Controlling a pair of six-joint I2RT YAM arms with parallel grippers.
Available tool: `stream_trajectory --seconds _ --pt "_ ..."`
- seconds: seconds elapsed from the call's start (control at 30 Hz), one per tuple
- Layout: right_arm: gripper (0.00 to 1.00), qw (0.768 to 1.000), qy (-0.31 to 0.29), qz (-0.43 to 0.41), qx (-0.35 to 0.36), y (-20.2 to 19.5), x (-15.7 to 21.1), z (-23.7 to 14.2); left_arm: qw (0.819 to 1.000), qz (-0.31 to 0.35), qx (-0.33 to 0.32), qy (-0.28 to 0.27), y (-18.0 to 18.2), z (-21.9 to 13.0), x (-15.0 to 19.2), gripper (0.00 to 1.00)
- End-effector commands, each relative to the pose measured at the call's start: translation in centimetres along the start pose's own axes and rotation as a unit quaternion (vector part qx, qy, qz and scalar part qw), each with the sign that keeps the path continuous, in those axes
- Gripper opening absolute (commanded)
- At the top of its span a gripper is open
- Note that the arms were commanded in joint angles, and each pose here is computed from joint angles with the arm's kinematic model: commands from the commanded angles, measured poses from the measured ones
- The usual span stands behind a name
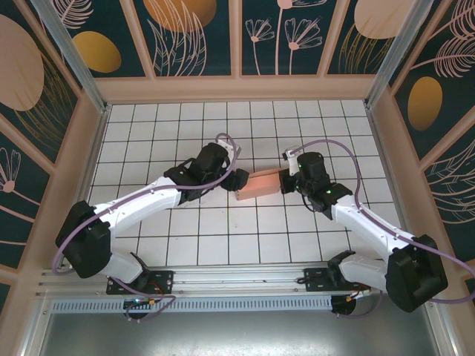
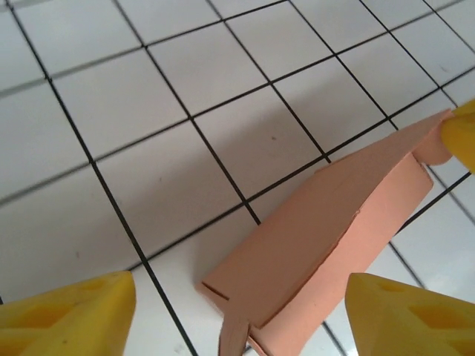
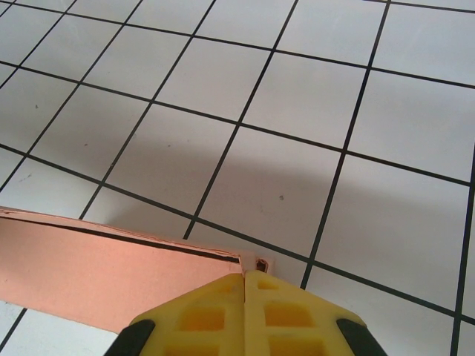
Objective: Fold the paper box
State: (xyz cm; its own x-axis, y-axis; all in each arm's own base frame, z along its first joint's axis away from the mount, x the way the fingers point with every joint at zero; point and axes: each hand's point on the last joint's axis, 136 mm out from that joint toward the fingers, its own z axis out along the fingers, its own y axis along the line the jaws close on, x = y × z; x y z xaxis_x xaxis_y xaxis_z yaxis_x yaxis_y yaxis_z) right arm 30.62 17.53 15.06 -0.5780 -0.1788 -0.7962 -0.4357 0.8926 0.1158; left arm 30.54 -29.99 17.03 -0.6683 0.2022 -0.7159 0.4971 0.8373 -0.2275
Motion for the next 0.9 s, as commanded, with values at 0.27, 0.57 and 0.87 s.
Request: stream_trajectory --seconds 0.27,0.57,0.87 --pt "0.0 1.0 -0.028 0.008 -0.008 0.6 -1.8 -0.2 0.995 -0.082 -0.008 0.057 -0.1 -0.2 2.0 0.43" --pt "0.0 1.0 -0.029 0.006 -0.004 0.5 -1.9 -0.6 0.994 -0.081 -0.022 0.069 0.2 1.3 2.6 0.27" --pt "0.0 0.999 -0.036 0.006 -0.012 0.8 -2.0 -0.9 0.993 -0.103 -0.025 0.057 0.1 1.1 1.6 0.11"
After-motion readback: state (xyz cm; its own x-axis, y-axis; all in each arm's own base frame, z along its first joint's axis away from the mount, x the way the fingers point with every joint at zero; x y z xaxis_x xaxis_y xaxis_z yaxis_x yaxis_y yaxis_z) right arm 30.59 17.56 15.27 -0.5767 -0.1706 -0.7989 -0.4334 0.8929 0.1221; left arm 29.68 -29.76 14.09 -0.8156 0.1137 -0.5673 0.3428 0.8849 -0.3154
